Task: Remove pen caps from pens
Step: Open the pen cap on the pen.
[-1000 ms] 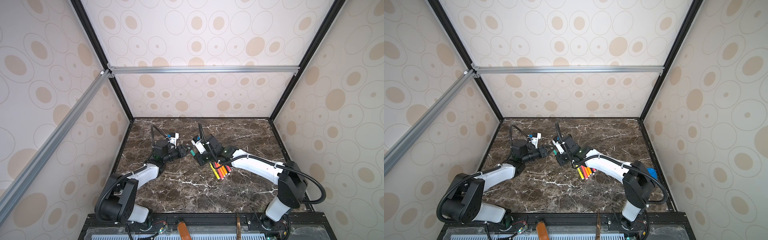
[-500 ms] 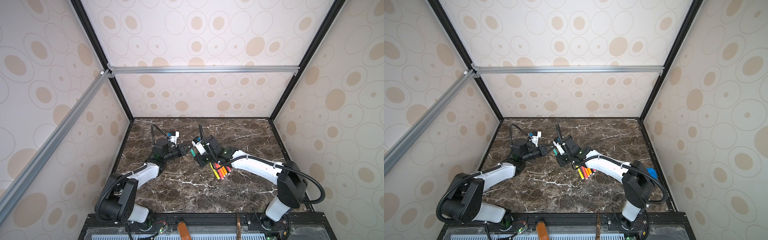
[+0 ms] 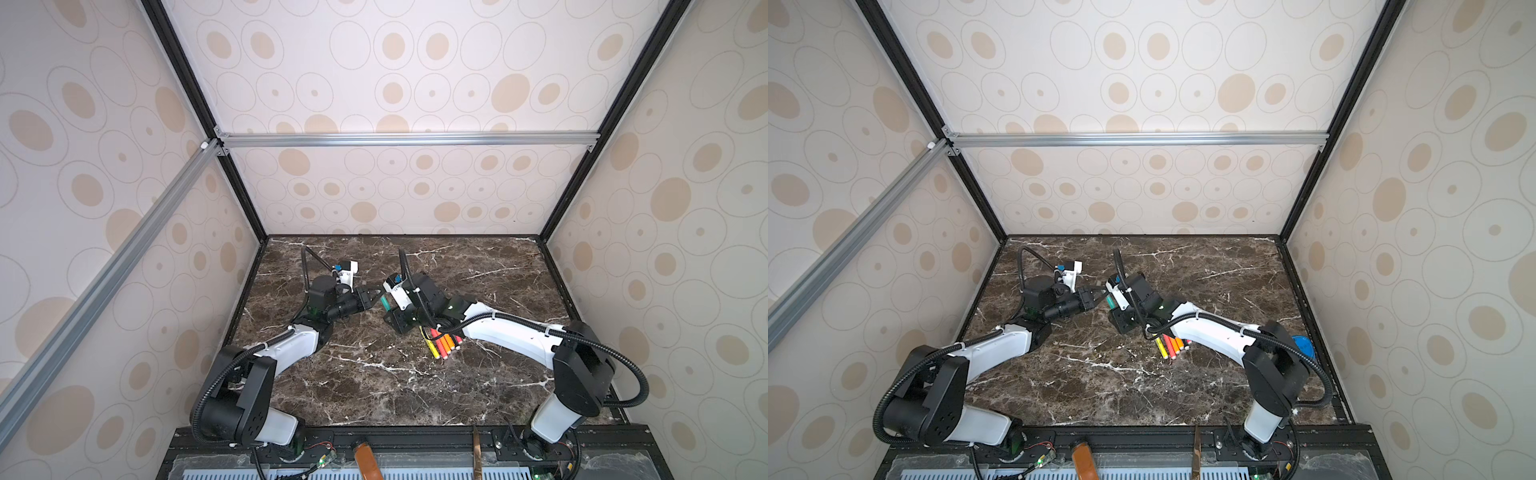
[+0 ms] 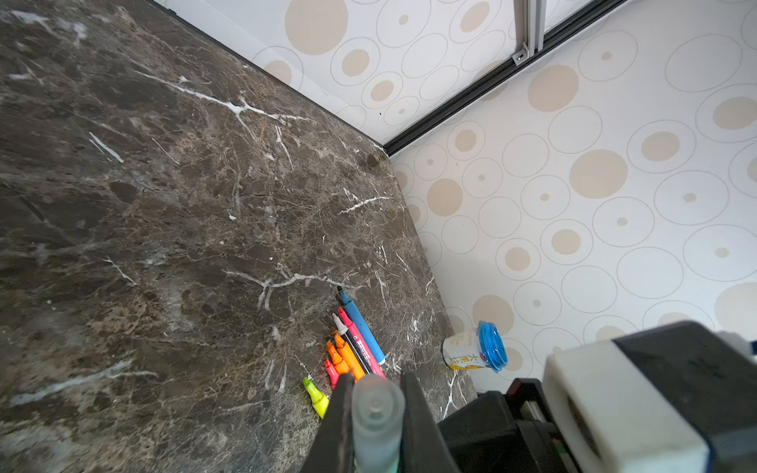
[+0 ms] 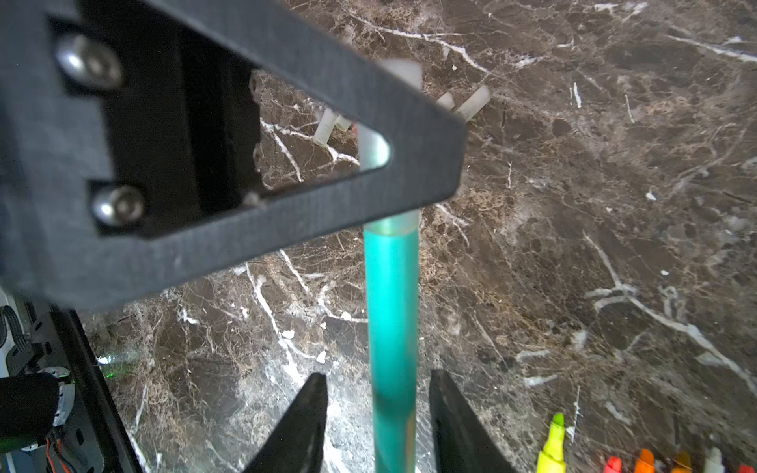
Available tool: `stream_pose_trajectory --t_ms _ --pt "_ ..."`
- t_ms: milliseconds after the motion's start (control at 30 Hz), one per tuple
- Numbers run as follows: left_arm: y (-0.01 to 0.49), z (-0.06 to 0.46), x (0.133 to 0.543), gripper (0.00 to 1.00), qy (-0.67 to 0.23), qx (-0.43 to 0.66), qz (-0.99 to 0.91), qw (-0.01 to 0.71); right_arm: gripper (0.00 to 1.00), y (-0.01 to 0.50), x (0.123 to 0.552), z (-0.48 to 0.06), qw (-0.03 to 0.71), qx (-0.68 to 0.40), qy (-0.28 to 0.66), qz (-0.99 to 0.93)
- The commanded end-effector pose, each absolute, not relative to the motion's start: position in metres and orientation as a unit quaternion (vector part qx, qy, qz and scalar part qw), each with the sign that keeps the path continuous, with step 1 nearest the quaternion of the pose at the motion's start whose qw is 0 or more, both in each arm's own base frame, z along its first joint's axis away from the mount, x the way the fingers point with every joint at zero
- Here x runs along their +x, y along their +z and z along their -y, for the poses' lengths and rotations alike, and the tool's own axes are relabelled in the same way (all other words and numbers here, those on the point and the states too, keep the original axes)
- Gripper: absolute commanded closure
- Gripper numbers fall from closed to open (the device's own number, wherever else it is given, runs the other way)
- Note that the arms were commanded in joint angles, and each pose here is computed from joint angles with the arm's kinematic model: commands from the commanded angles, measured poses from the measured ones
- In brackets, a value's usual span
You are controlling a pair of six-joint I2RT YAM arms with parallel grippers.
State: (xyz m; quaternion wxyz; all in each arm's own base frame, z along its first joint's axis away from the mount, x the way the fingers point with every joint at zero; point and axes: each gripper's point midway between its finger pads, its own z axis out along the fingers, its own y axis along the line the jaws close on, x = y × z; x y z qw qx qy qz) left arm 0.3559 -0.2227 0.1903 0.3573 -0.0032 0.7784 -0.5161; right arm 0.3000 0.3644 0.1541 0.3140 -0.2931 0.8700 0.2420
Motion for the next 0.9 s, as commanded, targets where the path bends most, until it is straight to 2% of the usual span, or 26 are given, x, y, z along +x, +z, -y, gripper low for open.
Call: stream_pose_trajectory --t_ms 0,267,700,867 --pt "0.209 0.229 0.36 0.98 -0.534 0.009 -0.76 0.371 0.56 0.157 0.309 -0.37 0.33 -0.286 0.253 -0.863" --pt "0.214 0.231 0.36 1.0 -0.537 0.012 -0.756 0.374 0.61 0.149 0.322 -0.377 0.335 -0.28 0.254 -0.863" --pt "0.206 0.237 0.36 1.0 -0.537 0.017 -0.761 0.364 0.75 0.154 0.336 -0.387 0.353 -0.274 0.262 -0.855" --pt "0.207 0.238 0.36 1.0 -0.538 0.018 -0.76 0.365 0.97 0.146 0.335 -0.386 0.341 -0.276 0.258 -0.861"
